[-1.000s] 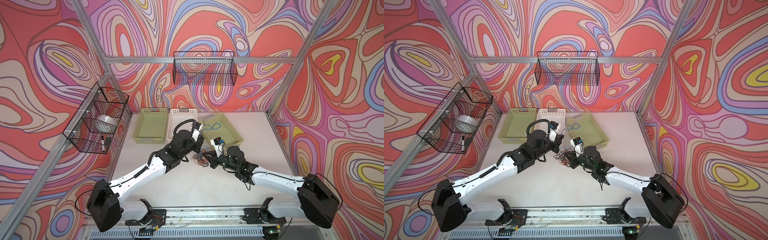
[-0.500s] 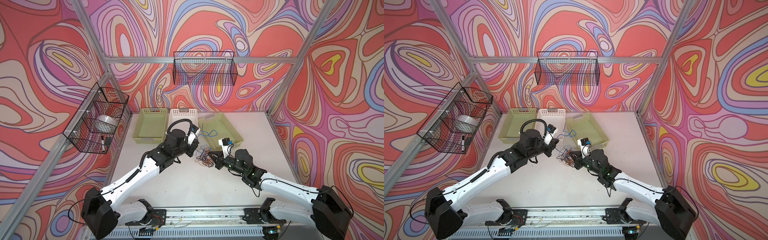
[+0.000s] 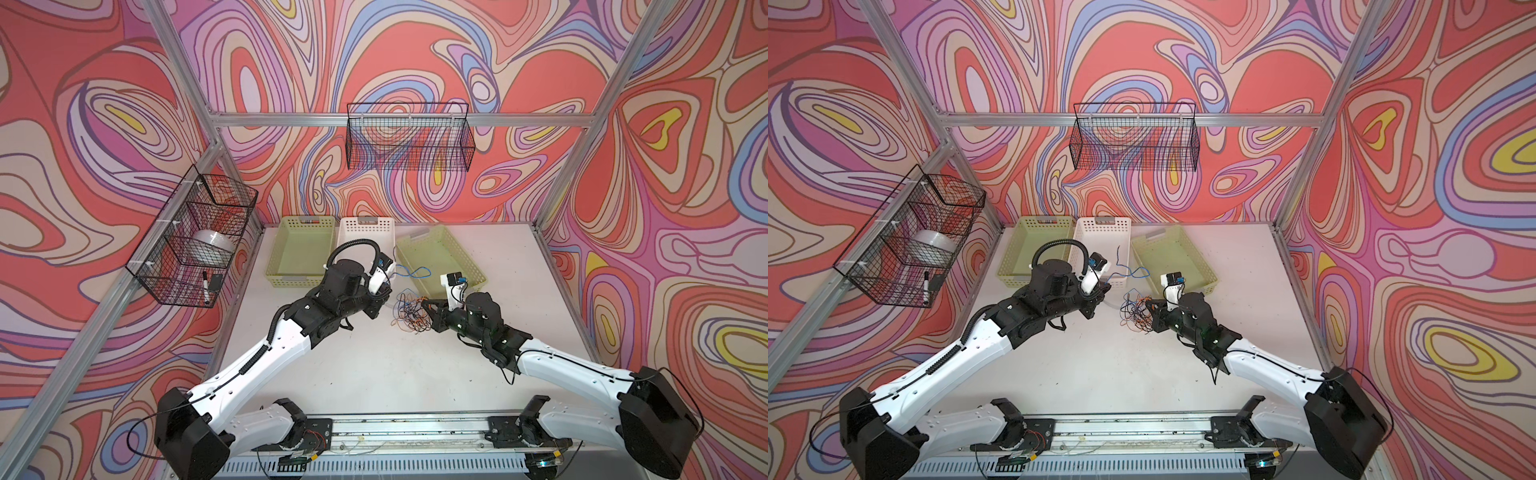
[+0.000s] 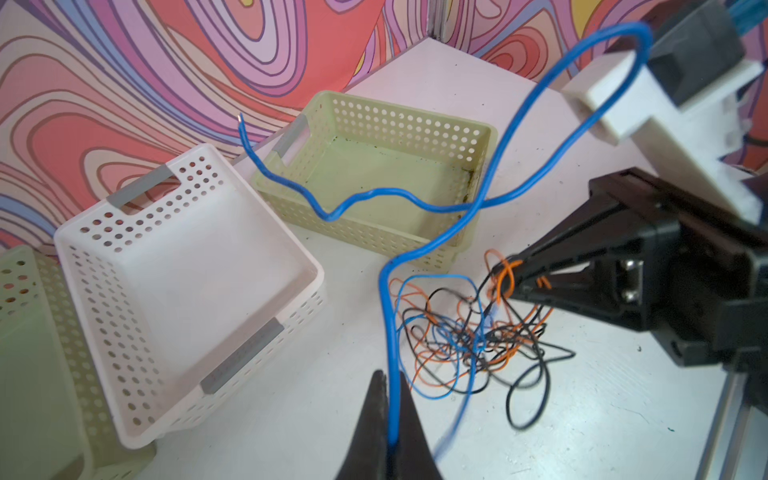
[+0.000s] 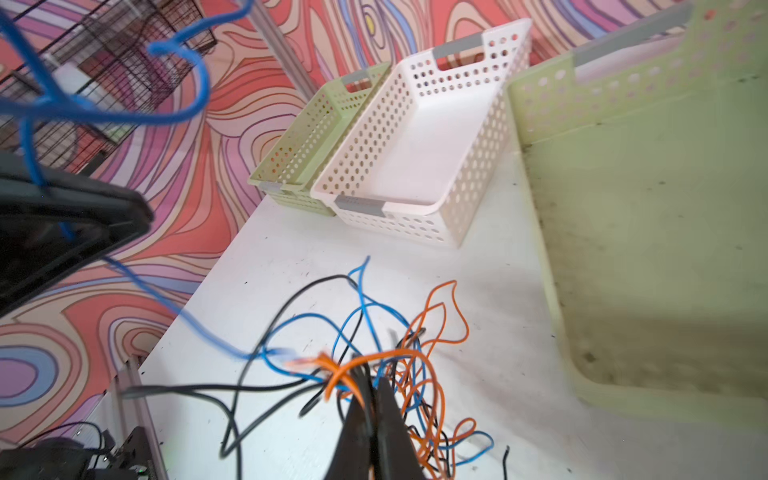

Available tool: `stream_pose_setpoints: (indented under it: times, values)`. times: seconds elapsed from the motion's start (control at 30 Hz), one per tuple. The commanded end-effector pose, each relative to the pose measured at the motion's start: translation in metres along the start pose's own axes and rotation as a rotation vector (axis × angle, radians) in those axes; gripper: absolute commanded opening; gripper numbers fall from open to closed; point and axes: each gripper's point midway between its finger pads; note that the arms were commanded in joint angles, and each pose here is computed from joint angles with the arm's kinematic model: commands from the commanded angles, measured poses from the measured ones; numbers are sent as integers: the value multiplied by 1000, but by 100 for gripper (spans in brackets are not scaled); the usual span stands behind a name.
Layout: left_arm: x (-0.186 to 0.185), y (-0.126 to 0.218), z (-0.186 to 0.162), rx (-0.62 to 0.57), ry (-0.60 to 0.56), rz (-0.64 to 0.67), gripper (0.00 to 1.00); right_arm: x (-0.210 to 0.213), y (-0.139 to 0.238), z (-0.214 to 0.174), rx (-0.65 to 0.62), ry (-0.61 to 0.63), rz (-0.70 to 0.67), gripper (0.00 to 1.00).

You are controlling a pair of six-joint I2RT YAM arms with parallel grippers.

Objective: Untangle the cables

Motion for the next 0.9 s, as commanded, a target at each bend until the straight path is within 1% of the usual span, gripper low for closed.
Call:
stream_pose_setpoints:
  times: [0.0, 0.07, 0.13, 0.2, 0.33, 0.4, 0.53, 0.57, 0.6, 0.63, 0.67, 0.77, 0.83, 0.87]
  values:
    - [27, 25, 1, 24, -36, 107, 0, -35, 5, -9, 9, -26, -137, 0]
    - [32, 29, 0, 26, -38, 124, 0, -40, 7, -9, 7, -31, -163, 0]
    - [32, 31, 0, 28, -43, 121, 0, -40, 7, -10, 13, -21, -158, 0]
    - [31, 31, 3, 18, -41, 115, 0, -28, 3, -11, 37, 13, -101, 0]
    - [36, 33, 13, -7, -35, 133, 0, -2, -7, -26, 146, 75, 38, 0]
    - [41, 32, 21, -28, -31, 150, 0, 10, -13, -36, 199, 101, 80, 0]
    - [52, 22, 36, -43, -8, 152, 0, 10, -27, -56, 278, 118, 53, 0]
    - [55, 18, 38, -41, -2, 151, 0, 8, -30, -58, 285, 113, 45, 2]
    - [57, 14, 39, -38, 6, 149, 0, 7, -31, -58, 287, 113, 35, 6]
    - [62, 9, 39, -32, 17, 150, 0, 5, -32, -56, 281, 113, 16, 17]
    - [67, 4, 40, -25, 33, 151, 0, 4, -32, -54, 274, 121, 5, 24]
    - [85, -13, 38, -25, 110, 124, 0, 4, -29, -44, 247, 154, -21, 44]
    - [96, -23, 40, -36, 146, 114, 0, 5, -25, -36, 232, 183, -37, 52]
    - [99, -28, 40, -32, 146, 105, 0, 5, -23, -34, 230, 192, -41, 54]
Point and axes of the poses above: each gripper's point midway between its finger pads, its own y axis back along the fingers, its own x axis along the line the jaws close on, z = x × y, and after that the axes turned 9 degrees about -y, right-handed
